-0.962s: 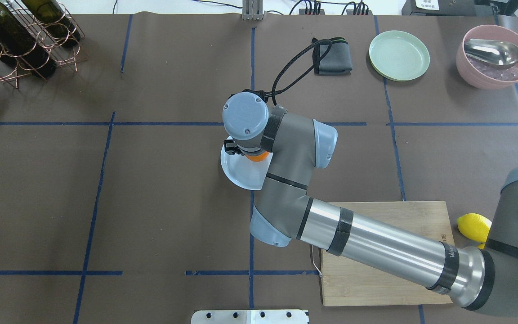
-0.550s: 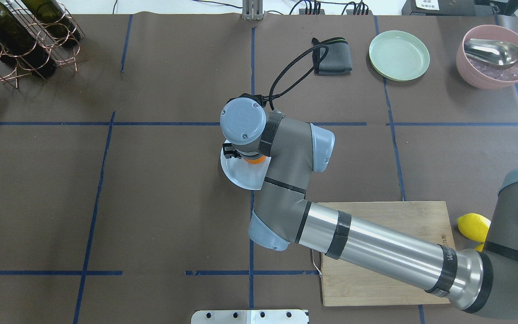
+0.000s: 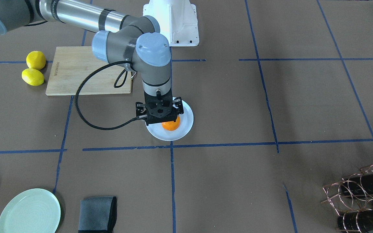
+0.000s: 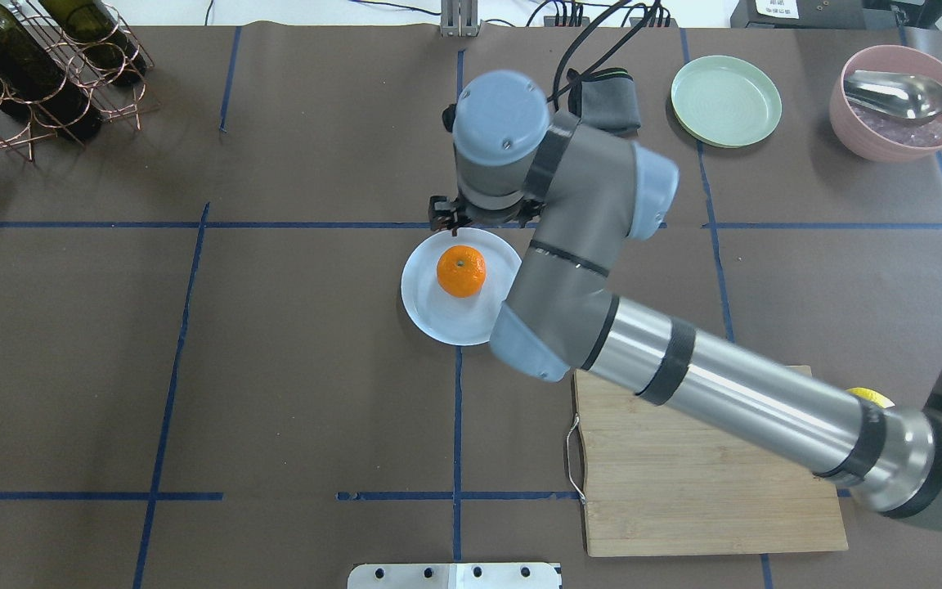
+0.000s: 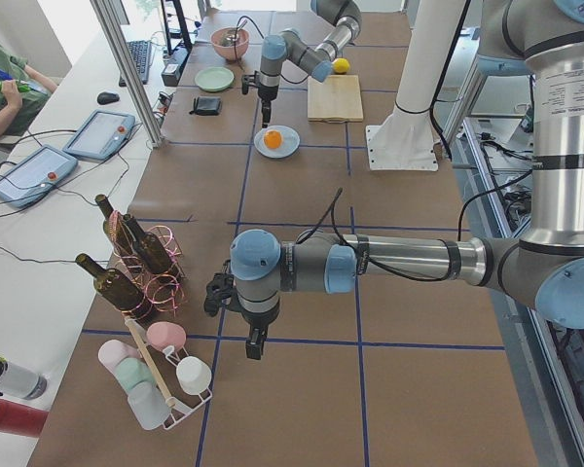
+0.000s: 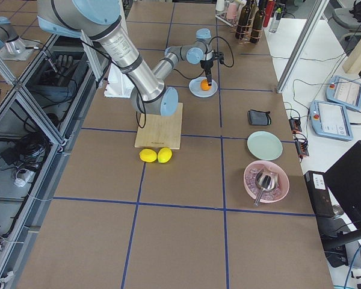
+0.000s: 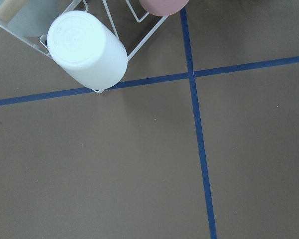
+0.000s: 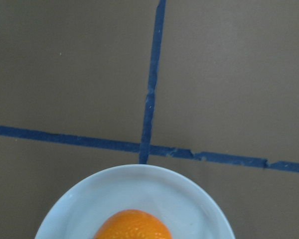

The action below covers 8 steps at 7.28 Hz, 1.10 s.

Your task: Pick orange to plate

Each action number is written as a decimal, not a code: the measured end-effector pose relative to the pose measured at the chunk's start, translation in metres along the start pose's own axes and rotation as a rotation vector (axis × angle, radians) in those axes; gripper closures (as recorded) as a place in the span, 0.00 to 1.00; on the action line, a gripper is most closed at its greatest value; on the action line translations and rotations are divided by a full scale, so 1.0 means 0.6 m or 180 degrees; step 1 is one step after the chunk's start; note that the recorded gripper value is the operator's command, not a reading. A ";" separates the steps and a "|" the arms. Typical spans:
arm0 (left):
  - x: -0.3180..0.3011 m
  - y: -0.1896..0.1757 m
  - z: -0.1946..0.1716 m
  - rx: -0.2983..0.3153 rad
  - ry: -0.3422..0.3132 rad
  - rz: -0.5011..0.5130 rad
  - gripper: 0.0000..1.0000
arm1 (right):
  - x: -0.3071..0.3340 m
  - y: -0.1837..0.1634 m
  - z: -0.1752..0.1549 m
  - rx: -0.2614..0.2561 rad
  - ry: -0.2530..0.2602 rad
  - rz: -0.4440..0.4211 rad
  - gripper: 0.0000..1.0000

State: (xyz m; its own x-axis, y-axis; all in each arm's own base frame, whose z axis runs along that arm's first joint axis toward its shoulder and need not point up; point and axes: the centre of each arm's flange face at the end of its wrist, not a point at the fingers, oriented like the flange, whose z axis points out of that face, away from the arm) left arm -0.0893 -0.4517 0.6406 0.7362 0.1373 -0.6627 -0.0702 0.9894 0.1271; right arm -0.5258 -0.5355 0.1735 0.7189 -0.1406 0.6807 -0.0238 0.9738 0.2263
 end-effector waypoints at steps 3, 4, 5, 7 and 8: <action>0.002 -0.003 -0.002 0.0007 0.0000 0.0011 0.00 | 0.368 -0.061 -0.163 -0.0157 0.0004 -0.0640 0.00; 0.003 -0.003 -0.002 0.0010 0.0002 0.0014 0.00 | 0.507 -0.062 -0.194 -0.0203 0.0021 -0.0886 0.00; 0.005 -0.004 -0.004 0.0017 0.0001 0.0021 0.00 | 0.638 -0.053 -0.215 -0.0244 0.0044 -0.1100 0.00; 0.010 -0.006 -0.010 0.0036 0.0000 0.0038 0.00 | 0.845 -0.005 -0.241 -0.0346 0.0085 -0.1273 0.00; 0.011 -0.007 -0.011 0.0044 0.0001 0.0044 0.00 | 0.932 0.034 -0.246 -0.0413 0.0119 -0.1201 0.00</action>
State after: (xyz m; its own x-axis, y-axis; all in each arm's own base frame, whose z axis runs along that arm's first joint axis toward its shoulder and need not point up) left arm -0.0886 -0.4544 0.6305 0.7350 0.1511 -0.6610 -0.0713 0.9867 0.1464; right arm -0.0217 -0.5679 0.4563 0.6853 -0.4883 0.5403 0.3329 0.8699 0.3640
